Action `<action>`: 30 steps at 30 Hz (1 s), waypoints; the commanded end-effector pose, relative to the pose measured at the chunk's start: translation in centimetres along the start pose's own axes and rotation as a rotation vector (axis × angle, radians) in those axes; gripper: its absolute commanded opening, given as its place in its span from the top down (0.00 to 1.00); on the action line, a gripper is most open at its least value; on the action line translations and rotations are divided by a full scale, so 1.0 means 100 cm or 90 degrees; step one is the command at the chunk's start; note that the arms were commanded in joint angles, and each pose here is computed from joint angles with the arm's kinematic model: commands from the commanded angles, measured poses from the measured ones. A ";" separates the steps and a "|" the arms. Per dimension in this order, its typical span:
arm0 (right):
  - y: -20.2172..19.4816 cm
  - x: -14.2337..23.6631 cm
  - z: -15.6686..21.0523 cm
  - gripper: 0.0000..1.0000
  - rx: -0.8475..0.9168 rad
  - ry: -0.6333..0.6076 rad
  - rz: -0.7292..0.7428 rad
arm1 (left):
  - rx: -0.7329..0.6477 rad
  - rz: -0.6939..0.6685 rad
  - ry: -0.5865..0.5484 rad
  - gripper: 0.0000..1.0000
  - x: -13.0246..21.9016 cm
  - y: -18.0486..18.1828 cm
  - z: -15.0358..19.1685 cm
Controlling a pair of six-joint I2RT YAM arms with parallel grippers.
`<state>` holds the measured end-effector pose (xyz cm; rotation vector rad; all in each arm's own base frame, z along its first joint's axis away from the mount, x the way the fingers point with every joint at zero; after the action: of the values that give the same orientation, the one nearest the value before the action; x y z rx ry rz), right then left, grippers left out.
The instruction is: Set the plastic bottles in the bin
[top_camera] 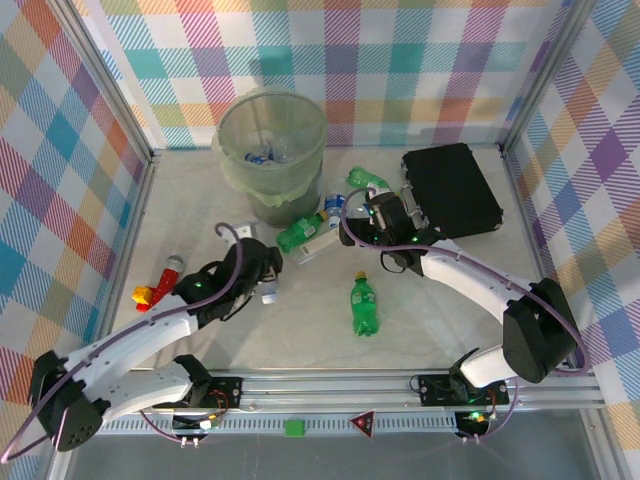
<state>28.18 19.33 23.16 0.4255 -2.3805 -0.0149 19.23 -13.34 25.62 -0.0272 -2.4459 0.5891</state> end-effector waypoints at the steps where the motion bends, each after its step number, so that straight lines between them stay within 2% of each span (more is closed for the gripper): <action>1: 0.005 0.001 -0.009 0.01 -0.006 -0.015 -0.020 | -0.018 0.012 -0.123 0.48 0.030 -0.007 -0.045; 6: 0.007 0.000 -0.010 0.01 0.000 -0.008 -0.025 | -0.026 0.106 -0.254 0.47 0.056 -0.035 -0.096; 11: 0.006 -0.002 -0.005 0.01 -0.010 0.001 -0.030 | -0.074 0.182 -0.314 0.47 0.055 -0.070 -0.136; 17: 0.003 0.001 0.006 0.01 -0.019 0.014 -0.032 | -0.123 0.231 -0.308 0.46 0.035 -0.101 -0.186; 22: -0.001 0.009 0.009 0.01 -0.018 0.008 -0.019 | -0.129 0.234 -0.300 0.46 0.000 -0.108 -0.220; 30: -0.006 0.017 0.014 0.01 -0.006 0.009 -0.005 | -0.129 0.202 -0.254 0.46 -0.059 -0.105 -0.241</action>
<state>26.89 18.65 23.01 0.4489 -2.3582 -0.0463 38.18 -14.07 43.29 -0.3763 -2.9073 0.5320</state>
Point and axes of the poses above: each hand's point on the last joint's axis, 136 mm out from that joint toward the fingers, its own x axis back along the fingers, its own y axis along the line the jaws close on, z = x × y, the point moved 10 cm from there along x, back along the fingers, and after that the axes turned 6 degrees about x, right-handed, at the moved point
